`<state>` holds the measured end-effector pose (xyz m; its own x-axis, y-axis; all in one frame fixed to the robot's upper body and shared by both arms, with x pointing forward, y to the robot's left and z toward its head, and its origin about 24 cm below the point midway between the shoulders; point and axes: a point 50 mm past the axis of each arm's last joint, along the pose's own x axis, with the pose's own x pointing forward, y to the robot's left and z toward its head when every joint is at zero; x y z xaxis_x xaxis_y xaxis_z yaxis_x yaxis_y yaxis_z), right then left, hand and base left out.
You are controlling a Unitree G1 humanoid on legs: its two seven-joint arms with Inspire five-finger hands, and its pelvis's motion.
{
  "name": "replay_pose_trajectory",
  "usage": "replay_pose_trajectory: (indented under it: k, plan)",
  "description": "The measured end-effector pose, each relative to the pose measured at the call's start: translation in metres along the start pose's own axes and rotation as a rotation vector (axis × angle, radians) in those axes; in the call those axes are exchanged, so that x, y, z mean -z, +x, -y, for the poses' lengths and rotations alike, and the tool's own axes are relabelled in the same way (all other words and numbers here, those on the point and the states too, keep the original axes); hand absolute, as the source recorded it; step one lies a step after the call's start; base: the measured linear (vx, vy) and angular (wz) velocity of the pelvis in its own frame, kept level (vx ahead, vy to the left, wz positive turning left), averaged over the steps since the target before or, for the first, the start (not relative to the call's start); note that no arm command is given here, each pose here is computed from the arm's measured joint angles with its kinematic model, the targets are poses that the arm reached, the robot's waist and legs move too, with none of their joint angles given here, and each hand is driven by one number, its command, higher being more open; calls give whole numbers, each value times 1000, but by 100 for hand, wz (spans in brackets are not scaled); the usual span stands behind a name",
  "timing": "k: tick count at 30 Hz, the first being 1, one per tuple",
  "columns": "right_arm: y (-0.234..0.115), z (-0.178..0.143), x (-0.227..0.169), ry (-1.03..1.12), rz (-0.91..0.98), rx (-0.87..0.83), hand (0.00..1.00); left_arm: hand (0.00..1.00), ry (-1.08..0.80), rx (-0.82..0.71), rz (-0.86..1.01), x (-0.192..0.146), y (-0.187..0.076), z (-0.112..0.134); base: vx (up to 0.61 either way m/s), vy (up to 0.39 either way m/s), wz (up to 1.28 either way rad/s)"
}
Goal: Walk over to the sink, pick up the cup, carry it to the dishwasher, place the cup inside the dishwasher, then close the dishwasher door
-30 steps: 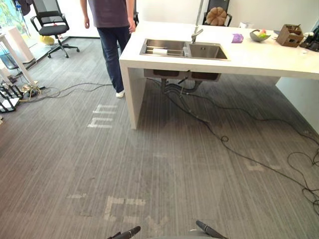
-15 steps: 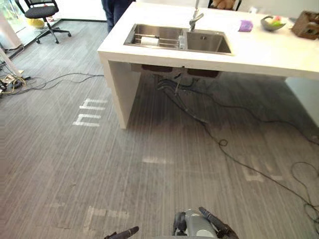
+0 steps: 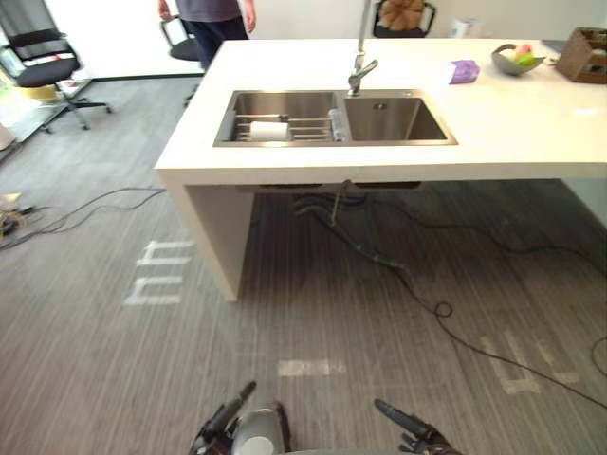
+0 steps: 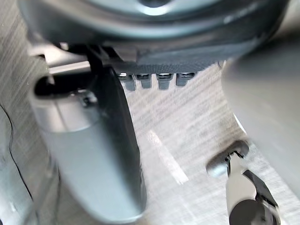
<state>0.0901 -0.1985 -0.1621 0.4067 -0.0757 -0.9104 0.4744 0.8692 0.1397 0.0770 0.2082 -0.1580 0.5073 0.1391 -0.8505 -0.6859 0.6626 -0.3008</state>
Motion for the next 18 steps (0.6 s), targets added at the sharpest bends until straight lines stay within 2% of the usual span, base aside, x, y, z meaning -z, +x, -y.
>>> replay_pose_trajectory:
  k: [3,5,7,8,10,12,15,18]
  plan:
    - [1,-13,4,-48,-20,-31,100,100,148,-8,156,-21,0,10,382,141,4]
    - [2,-21,1,-78,-33,-53,100,100,311,42,298,-55,-2,37,265,44,12]
    - [1,-24,1,-92,-55,-72,100,100,465,204,588,-116,-19,77,182,-31,10]
    - [1,-21,4,-85,-66,-64,100,100,494,241,684,-132,-26,91,179,7,9]
    - [1,-15,-4,-35,-41,-41,100,100,476,280,988,-162,-53,136,176,42,-2]
    - [1,-10,-10,-17,1,-26,100,100,398,256,1086,-159,-66,157,176,52,-14]
    - [0,-12,-24,-30,100,-37,100,100,353,170,1201,-159,-81,171,240,49,-28]
    - [1,-14,-30,-27,136,-21,100,100,351,139,1239,-170,-85,177,351,-121,5]
